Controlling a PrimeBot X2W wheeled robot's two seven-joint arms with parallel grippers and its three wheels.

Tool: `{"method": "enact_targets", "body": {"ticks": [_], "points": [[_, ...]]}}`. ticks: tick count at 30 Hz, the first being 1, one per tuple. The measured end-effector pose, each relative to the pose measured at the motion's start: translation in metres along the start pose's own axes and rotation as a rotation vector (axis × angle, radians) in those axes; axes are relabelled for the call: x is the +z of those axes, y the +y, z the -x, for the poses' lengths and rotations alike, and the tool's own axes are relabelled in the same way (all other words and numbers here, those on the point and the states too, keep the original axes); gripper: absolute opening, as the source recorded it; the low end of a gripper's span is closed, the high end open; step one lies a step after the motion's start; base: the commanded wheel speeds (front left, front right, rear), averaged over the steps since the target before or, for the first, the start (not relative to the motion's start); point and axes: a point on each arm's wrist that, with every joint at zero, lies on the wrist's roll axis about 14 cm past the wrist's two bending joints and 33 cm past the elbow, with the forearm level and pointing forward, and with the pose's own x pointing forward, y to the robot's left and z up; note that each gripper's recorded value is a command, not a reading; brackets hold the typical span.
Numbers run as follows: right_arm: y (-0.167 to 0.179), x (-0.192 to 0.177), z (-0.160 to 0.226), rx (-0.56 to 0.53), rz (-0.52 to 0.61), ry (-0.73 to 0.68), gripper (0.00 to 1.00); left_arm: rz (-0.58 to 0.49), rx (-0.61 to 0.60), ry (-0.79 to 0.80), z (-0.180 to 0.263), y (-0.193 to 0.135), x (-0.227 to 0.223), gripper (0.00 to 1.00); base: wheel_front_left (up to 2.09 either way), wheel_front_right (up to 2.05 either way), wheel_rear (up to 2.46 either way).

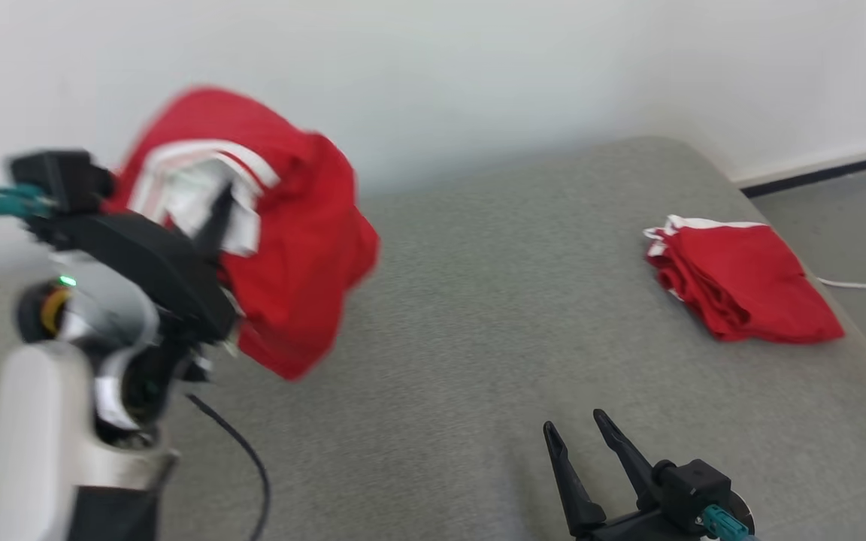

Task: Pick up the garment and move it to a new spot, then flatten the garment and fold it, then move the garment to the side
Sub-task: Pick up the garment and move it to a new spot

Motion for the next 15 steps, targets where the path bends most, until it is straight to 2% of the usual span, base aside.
{"method": "enact_targets", "body": {"ticks": [2,6,8,10,15], "points": [[-0.007,0.001,0.006,-0.028,-0.002,-0.003,1.0,0.013,-0.041,0.05,-0.013,-0.017,-0.026,0.0,0.0,0.0,0.0],[-0.025,0.004,0.017,-0.091,0.002,-0.01,1.0,-0.078,-0.073,0.141,-0.035,-0.036,-0.072,0.0,0.0,0.0,0.0],[-0.033,0.005,0.022,-0.12,0.006,-0.011,1.0,-0.08,-0.089,0.18,-0.043,-0.044,-0.099,0.0,0.0,0.0,0.0],[-0.042,0.004,0.029,-0.156,0.006,-0.009,1.0,-0.108,-0.1,0.259,-0.052,-0.053,-0.146,0.0,0.0,0.0,0.0],[-0.053,-0.001,0.034,-0.198,0.007,0.014,1.0,-0.127,-0.151,0.392,-0.05,-0.067,-0.218,0.0,0.0,0.0,0.0]]}}
